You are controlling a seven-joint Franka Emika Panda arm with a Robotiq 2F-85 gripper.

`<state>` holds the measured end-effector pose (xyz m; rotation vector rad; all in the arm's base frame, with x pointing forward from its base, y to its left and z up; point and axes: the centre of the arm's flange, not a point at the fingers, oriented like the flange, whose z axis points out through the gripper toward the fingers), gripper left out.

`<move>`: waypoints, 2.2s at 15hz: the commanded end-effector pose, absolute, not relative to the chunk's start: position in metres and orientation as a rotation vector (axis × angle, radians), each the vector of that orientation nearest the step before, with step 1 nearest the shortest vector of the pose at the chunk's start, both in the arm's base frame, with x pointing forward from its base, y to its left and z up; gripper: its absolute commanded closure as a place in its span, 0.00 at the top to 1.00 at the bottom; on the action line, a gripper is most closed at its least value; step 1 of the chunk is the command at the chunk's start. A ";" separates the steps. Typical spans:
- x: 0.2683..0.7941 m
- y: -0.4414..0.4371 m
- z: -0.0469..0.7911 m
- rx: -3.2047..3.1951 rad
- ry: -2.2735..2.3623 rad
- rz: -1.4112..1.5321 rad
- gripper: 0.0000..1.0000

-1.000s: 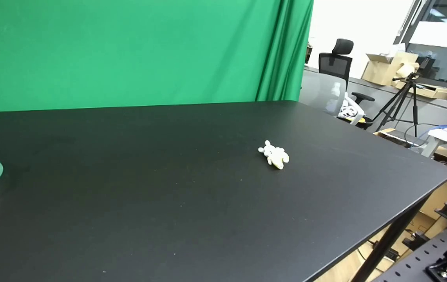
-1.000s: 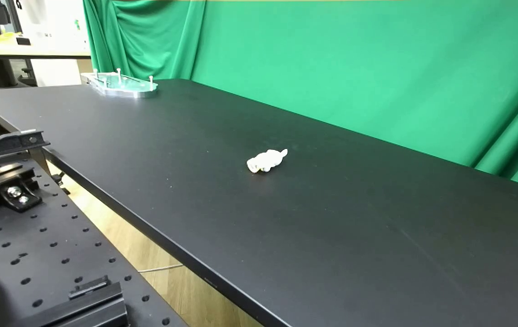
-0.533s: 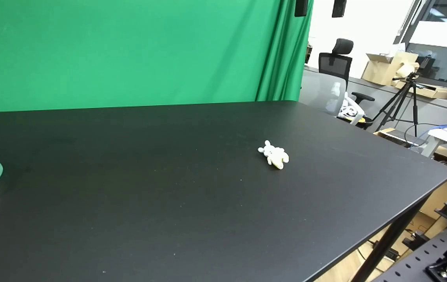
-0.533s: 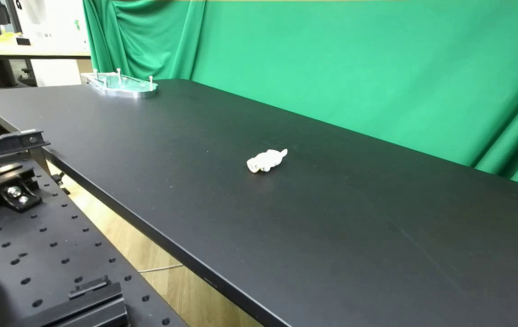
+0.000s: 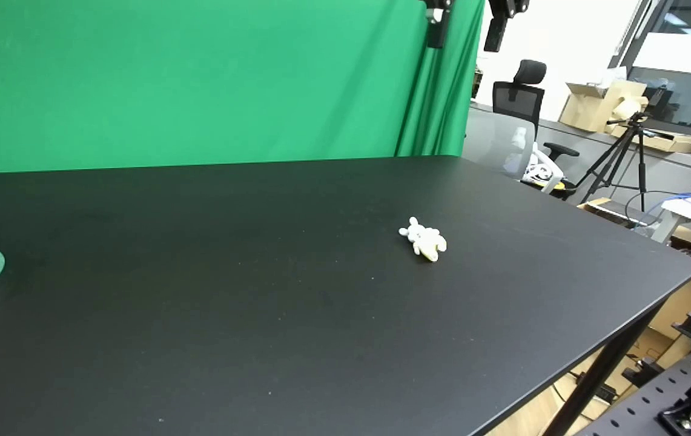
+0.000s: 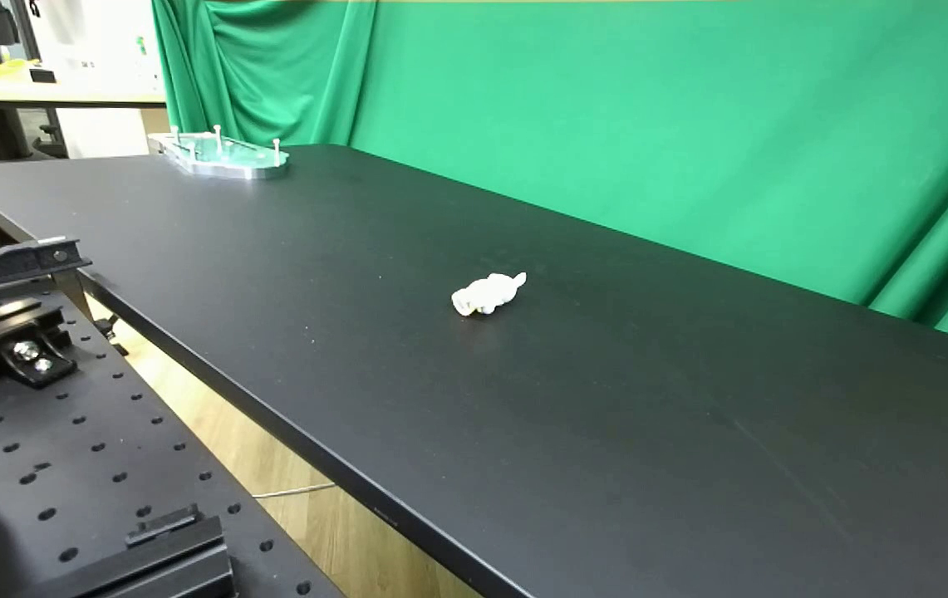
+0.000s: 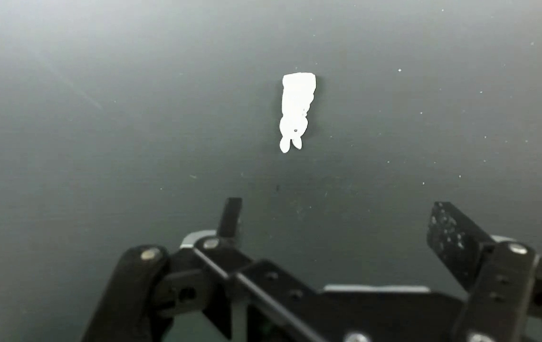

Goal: Move the white toy to the left side of the table

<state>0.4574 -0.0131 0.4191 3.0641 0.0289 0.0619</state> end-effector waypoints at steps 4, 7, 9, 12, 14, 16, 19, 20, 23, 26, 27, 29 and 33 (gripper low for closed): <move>0.480 -0.036 0.353 3.141 -0.041 0.027 1.00; 0.484 -0.052 0.323 3.146 -0.072 -0.031 1.00; 0.486 -0.065 0.302 3.137 -0.099 -0.065 1.00; 0.487 -0.080 0.275 3.100 -0.122 -0.083 1.00; 0.487 -0.085 0.260 3.085 -0.126 -0.103 1.00; 0.484 -0.087 0.242 3.076 -0.121 -0.128 1.00; 0.484 -0.081 0.219 3.090 -0.113 -0.145 1.00; 0.484 -0.078 0.214 3.097 -0.103 -0.155 1.00; 0.485 -0.069 0.198 3.108 -0.082 -0.200 1.00; 0.486 -0.061 0.183 3.110 -0.056 -0.245 1.00; 0.487 -0.059 0.178 3.109 -0.051 -0.257 1.00; 0.488 -0.057 0.169 3.109 -0.043 -0.288 1.00; 0.489 -0.056 0.157 3.107 -0.044 -0.336 1.00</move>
